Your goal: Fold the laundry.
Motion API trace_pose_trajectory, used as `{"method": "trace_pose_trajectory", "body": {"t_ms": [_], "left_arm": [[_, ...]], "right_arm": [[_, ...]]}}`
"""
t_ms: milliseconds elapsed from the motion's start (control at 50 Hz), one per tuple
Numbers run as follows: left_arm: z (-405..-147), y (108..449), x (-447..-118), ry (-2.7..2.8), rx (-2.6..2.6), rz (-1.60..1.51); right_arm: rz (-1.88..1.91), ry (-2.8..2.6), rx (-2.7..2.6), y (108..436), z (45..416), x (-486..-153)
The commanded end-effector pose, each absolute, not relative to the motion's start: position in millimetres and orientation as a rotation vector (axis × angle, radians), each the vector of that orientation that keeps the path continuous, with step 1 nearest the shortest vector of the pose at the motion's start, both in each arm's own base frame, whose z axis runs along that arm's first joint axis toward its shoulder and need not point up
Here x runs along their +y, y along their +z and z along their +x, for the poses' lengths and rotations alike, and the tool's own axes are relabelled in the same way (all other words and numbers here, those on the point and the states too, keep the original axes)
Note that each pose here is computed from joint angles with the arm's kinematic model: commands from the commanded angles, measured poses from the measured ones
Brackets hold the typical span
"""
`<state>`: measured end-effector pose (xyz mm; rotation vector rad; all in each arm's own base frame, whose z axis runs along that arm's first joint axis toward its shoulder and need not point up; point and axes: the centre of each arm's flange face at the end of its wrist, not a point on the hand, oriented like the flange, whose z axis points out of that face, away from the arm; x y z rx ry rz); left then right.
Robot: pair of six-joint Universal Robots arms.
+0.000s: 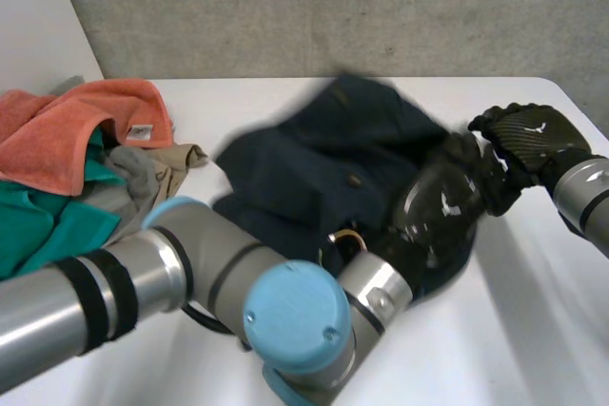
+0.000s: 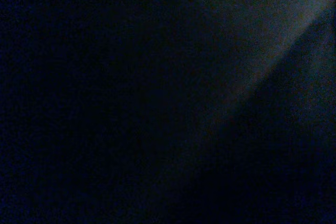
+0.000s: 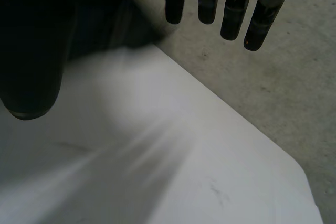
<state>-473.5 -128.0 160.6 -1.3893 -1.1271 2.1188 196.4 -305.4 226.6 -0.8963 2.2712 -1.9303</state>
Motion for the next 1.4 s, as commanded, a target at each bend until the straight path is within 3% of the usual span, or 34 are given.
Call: {"method": "trace_pose_trajectory", "body": {"t_ms": [20, 180, 300, 420, 560, 660, 780, 1000, 1400], "left_arm": [[-469, 182, -120, 2.116, -1.098, -1.351], [-440, 244, -124, 2.156, -1.118, -1.188], [-414, 263, -138, 2.165, -1.187, -1.134], [-381, 274, -160, 2.203, -1.378, -1.101], [-333, 246, -180, 2.104, -1.951, -1.046], [-297, 210, -169, 1.848, -2.332, -1.057], [-273, 178, -151, 1.591, -2.525, -1.029], [-273, 155, -129, 1.465, -2.555, -1.071], [-306, 141, -144, 1.626, -2.408, -1.043]], "right_arm": [[-0.855, -1.963, 2.294, 230, 184, -315], [-0.868, -1.977, 2.284, 233, 185, -316], [-0.905, -1.98, 2.26, 242, 188, -309], [-1.145, -1.823, 2.266, 251, 196, -276], [-1.513, -1.579, 2.211, 250, 212, -232], [-1.593, -1.526, 2.141, 248, 228, -214], [-1.661, -1.433, 2.126, 228, 242, -206], [-1.751, -1.531, 2.199, 197, 262, -219], [-1.372, -1.848, 2.239, 224, 256, -248]]}}
